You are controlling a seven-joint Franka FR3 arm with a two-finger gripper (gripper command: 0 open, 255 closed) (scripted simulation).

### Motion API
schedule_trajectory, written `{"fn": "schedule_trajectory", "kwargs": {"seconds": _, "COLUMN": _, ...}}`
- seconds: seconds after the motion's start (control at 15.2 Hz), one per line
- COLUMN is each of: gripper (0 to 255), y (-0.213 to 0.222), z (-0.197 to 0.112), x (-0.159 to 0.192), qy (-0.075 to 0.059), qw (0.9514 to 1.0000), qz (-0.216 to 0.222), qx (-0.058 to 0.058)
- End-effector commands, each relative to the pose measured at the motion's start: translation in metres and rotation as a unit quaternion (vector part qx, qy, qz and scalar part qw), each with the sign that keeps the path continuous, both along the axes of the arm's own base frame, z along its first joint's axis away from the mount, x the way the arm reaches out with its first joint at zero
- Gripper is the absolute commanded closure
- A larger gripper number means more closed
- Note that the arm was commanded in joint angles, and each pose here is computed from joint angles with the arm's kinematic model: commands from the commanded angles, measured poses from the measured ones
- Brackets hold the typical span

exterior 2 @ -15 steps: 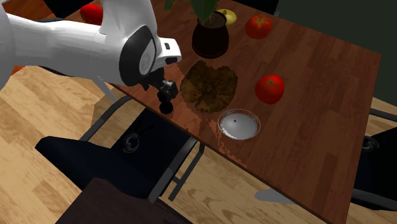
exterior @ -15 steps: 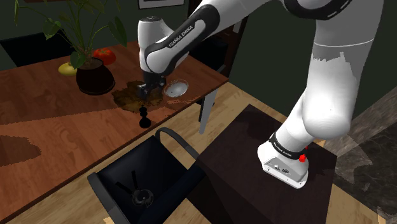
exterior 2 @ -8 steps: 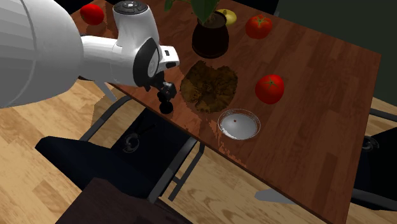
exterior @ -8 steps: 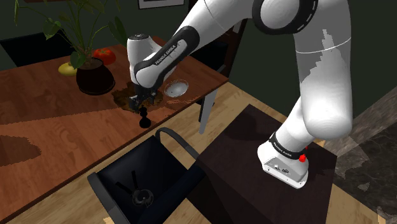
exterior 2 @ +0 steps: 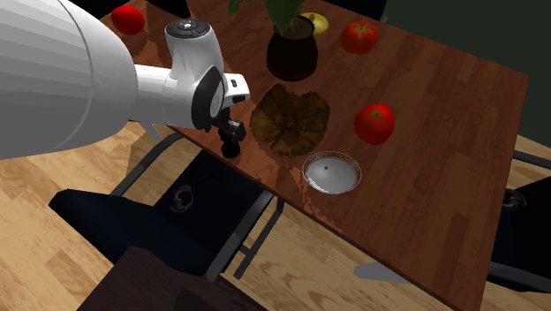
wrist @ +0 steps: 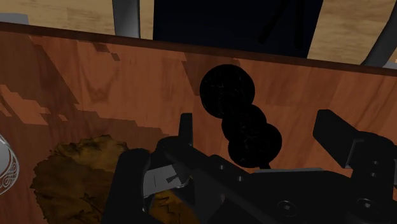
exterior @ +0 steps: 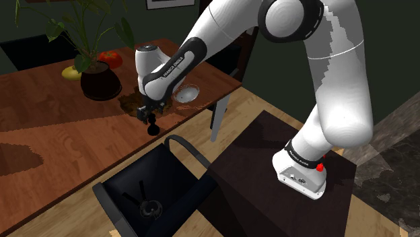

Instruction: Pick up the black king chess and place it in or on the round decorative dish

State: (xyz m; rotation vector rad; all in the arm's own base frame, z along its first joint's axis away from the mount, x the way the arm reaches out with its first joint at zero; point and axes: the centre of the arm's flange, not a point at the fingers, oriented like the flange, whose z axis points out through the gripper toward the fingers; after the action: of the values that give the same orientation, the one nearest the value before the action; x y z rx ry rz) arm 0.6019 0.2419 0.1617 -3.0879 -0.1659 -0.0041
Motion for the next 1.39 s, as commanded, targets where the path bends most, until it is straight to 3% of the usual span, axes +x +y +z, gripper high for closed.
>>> {"fn": "schedule_trajectory", "kwargs": {"seconds": 0.0, "gripper": 0, "y": 0.0, "z": 0.0, "x": 0.0, "qy": 0.0, "qw": 1.0, "qz": 0.0, "qx": 0.0}}
{"fn": "schedule_trajectory", "kwargs": {"seconds": 0.26, "gripper": 0, "y": 0.0, "z": 0.0, "x": 0.0, "qy": 0.0, "qw": 1.0, "qz": 0.0, "qx": 0.0}}
{"fn": "schedule_trajectory", "kwargs": {"seconds": 0.33, "gripper": 255, "y": 0.0, "z": 0.0, "x": 0.0, "qy": 0.0, "qw": 1.0, "qz": 0.0, "qx": 0.0}}
{"fn": "schedule_trajectory", "kwargs": {"seconds": 0.92, "gripper": 255, "y": 0.0, "z": 0.0, "x": 0.0, "qy": 0.0, "qw": 1.0, "qz": 0.0, "qx": 0.0}}
{"fn": "schedule_trajectory", "kwargs": {"seconds": 1.32, "gripper": 255, "y": 0.0, "z": 0.031, "x": 0.0, "qy": 0.0, "qw": 1.0, "qz": 0.0, "qx": 0.0}}
